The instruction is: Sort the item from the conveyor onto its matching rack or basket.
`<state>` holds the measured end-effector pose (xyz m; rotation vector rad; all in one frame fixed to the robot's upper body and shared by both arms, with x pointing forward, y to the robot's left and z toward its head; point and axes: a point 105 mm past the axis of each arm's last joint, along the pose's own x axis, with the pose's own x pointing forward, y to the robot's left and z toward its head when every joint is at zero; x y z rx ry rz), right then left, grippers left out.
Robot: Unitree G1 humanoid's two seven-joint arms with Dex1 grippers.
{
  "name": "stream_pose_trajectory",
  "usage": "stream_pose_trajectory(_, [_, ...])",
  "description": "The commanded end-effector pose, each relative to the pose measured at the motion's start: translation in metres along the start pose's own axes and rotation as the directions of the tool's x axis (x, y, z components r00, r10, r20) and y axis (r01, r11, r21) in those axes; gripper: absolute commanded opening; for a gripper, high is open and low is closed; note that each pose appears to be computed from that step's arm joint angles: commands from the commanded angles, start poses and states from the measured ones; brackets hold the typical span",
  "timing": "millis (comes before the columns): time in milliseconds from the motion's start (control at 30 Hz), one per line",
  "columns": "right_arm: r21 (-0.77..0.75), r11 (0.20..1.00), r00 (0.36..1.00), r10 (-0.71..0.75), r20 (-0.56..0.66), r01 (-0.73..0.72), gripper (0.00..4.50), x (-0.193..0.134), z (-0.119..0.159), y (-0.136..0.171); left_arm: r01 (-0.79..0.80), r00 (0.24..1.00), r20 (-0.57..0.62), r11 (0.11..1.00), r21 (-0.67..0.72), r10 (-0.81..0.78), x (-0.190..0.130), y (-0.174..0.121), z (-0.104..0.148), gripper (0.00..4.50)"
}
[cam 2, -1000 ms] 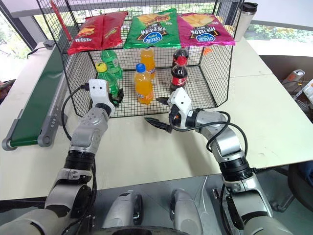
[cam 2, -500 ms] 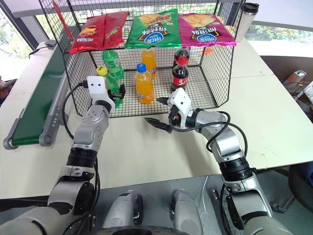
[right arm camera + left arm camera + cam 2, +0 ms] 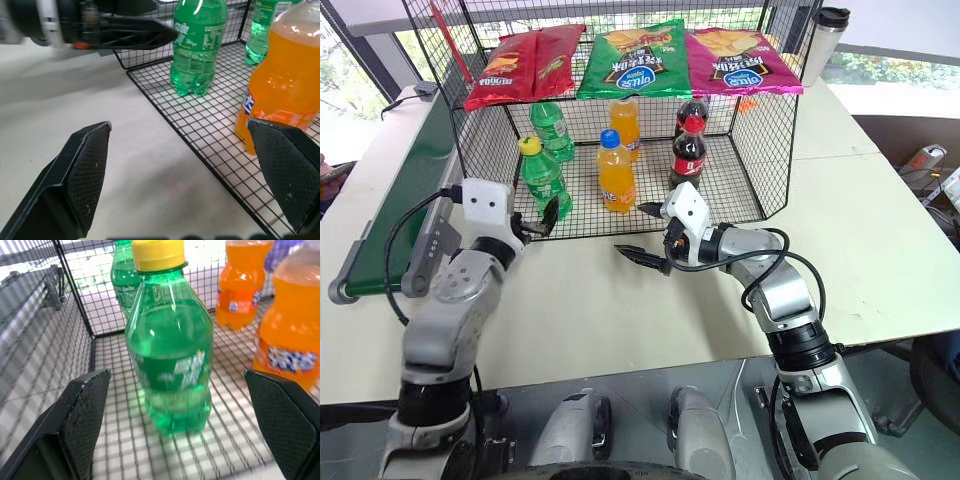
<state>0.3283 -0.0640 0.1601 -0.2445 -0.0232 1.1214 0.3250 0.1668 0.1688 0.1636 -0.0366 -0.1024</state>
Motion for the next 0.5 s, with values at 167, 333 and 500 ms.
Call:
stream_pose_trajectory(167, [-0.032, 0.999, 0.999, 0.013, 0.030, -0.012, 4.50, -0.001, 0.008, 0.002, -0.040, 0.998, -0.045, 0.999, -0.022, 0.039, -0.038, 0.008, -0.005, 4.45])
stream_pose_trajectory(333, [-0.022, 1.000, 1.000, 0.014, 0.015, -0.013, 4.50, -0.004, 0.001, 0.002, -0.051, 0.994, -0.100, 0.998, -0.031, 0.048, -0.051, 0.007, -0.020, 4.45])
stream_pose_trajectory(500, [-0.014, 1.000, 1.000, 0.010, -0.009, -0.010, 4.50, -0.009, -0.009, 0.001, -0.062, 0.986, -0.156, 0.996, -0.062, 0.052, -0.058, 0.007, -0.037, 4.45])
